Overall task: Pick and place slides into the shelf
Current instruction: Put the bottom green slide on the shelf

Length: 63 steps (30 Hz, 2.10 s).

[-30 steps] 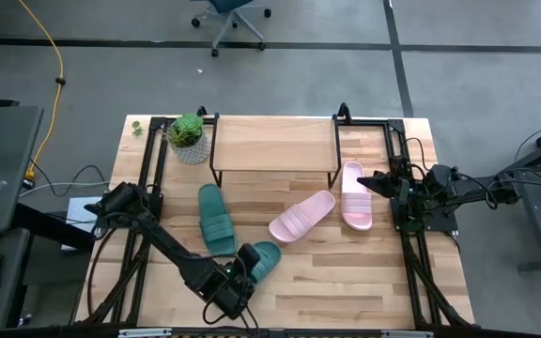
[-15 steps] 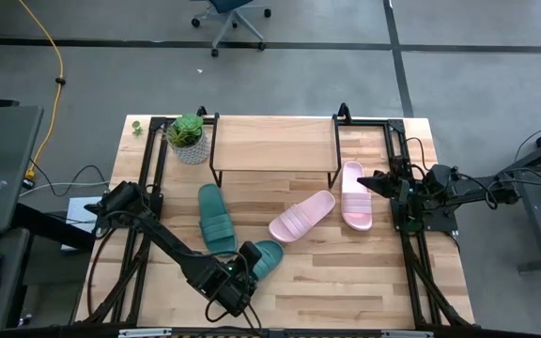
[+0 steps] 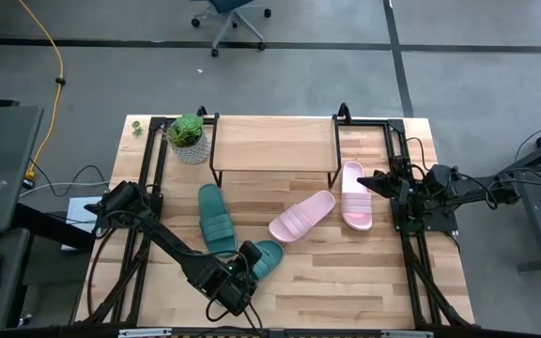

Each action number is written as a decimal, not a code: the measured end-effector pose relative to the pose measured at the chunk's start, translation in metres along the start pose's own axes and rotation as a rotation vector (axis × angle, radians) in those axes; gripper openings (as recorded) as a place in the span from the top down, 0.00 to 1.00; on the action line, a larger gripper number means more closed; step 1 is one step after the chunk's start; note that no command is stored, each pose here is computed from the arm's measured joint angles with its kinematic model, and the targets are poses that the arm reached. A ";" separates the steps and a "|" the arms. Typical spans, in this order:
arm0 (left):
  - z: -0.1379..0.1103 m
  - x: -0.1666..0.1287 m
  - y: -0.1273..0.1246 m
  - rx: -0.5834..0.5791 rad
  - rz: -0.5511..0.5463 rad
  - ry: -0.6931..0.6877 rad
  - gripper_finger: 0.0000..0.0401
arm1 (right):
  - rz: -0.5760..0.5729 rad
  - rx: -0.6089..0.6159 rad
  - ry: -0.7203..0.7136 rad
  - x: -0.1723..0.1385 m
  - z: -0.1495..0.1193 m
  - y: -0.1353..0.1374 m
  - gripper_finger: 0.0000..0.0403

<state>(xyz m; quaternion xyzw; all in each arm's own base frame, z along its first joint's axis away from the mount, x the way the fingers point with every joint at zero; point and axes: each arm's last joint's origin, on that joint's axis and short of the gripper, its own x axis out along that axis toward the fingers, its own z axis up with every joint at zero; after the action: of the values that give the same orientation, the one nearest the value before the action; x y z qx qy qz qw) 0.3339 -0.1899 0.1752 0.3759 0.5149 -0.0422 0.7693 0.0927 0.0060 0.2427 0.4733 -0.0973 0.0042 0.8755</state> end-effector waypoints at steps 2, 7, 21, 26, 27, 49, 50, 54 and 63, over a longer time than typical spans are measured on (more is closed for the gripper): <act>0.000 0.000 0.000 -0.007 -0.012 -0.002 0.99 | 0.000 0.000 0.000 0.000 0.000 0.000 1.00; 0.000 0.000 -0.001 -0.055 -0.037 -0.003 0.98 | 0.000 0.000 0.000 0.000 0.000 0.000 1.00; 0.025 -0.051 0.033 -0.099 -0.041 -0.006 1.00 | -0.001 -0.011 0.000 0.000 0.000 0.000 1.00; 0.030 -0.071 0.047 -0.180 -0.030 -0.009 1.00 | 0.000 -0.020 0.000 0.000 0.000 0.000 1.00; 0.032 -0.075 0.050 -0.197 -0.029 -0.012 1.00 | 0.000 -0.024 0.000 0.000 0.000 0.000 1.00; 0.007 -0.144 0.154 -0.361 0.200 0.104 1.00 | 0.000 -0.018 0.000 0.000 0.000 0.000 1.00; 0.004 -0.142 0.161 -0.364 0.199 0.117 1.00 | 0.000 -0.018 0.000 0.000 0.000 0.000 1.00; -0.007 -0.129 0.186 -0.339 0.199 0.165 1.00 | 0.000 -0.016 0.000 0.000 0.000 0.000 1.00; -0.041 -0.103 0.240 -0.310 0.193 0.285 1.00 | 0.005 0.035 0.003 0.000 0.000 0.000 1.00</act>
<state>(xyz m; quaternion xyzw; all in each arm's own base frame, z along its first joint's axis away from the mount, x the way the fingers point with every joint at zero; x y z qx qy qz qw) 0.3626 -0.0264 0.3809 0.3029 0.5805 0.1646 0.7377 0.0927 0.0062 0.2429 0.4883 -0.0972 0.0087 0.8672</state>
